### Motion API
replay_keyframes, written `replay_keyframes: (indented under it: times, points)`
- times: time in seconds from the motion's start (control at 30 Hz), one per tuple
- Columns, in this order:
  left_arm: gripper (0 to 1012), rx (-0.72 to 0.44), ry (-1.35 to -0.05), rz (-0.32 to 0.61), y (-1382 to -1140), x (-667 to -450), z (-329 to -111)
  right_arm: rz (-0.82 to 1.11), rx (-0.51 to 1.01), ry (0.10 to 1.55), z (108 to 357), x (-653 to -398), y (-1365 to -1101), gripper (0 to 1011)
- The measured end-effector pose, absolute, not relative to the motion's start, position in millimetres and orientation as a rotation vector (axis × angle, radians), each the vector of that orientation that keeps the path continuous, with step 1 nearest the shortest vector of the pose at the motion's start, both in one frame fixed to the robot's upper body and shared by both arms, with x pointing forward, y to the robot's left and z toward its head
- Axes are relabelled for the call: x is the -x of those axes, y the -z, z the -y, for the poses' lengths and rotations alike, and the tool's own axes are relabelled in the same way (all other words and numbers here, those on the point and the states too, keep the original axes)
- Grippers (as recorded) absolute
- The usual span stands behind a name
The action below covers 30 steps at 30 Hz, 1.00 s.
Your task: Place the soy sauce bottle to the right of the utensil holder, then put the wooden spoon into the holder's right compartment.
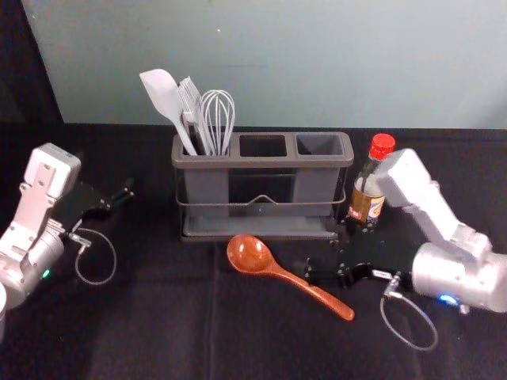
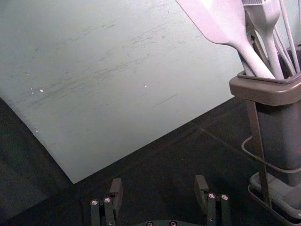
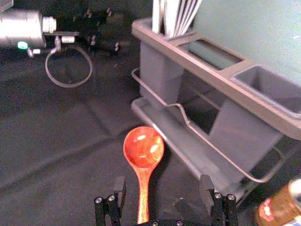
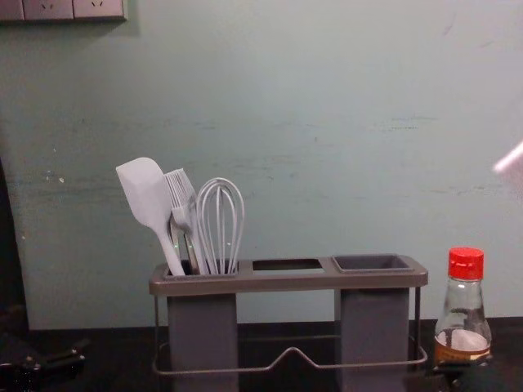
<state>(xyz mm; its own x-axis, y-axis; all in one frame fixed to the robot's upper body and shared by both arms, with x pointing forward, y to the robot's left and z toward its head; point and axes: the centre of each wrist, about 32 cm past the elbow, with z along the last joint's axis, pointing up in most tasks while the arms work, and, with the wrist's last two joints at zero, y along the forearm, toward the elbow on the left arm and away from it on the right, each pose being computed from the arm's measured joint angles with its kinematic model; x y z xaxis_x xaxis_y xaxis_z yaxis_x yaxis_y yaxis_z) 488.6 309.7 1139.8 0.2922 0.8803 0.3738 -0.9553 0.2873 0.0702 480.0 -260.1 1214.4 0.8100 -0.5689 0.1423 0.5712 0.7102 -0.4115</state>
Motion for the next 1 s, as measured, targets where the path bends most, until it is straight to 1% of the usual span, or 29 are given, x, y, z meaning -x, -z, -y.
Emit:
replay_keyframes:
  times: [0.17, 0.3, 0.47, 0.63, 0.77, 1.0]
  points:
    - [1005, -0.304, -1.248, 0.285, -1140, -489, -310, -0.001, 0.534, 0.584, 248, -492, -1222, 1002]
    - [1005, -0.304, -1.248, 0.285, -1140, -489, -310, -0.025, 0.628, 0.527, 236, -503, -1237, 1002]
    - [1005, -0.304, -1.248, 0.285, -1140, -489, -310, -0.051, 0.683, 0.493, 229, -510, -1248, 1002]
    - [1005, -0.304, -1.248, 0.285, -1140, -489, -310, -0.076, 0.747, 0.465, 213, -523, -1261, 1002]
    - [1005, -0.304, -1.248, 0.285, -1140, -489, -310, -0.078, 0.764, 0.453, 204, -528, -1262, 1002]
    - [1005, -0.304, -1.248, 0.285, -1140, -489, -310, -0.085, 0.79, 0.436, 184, -539, -1254, 1002]
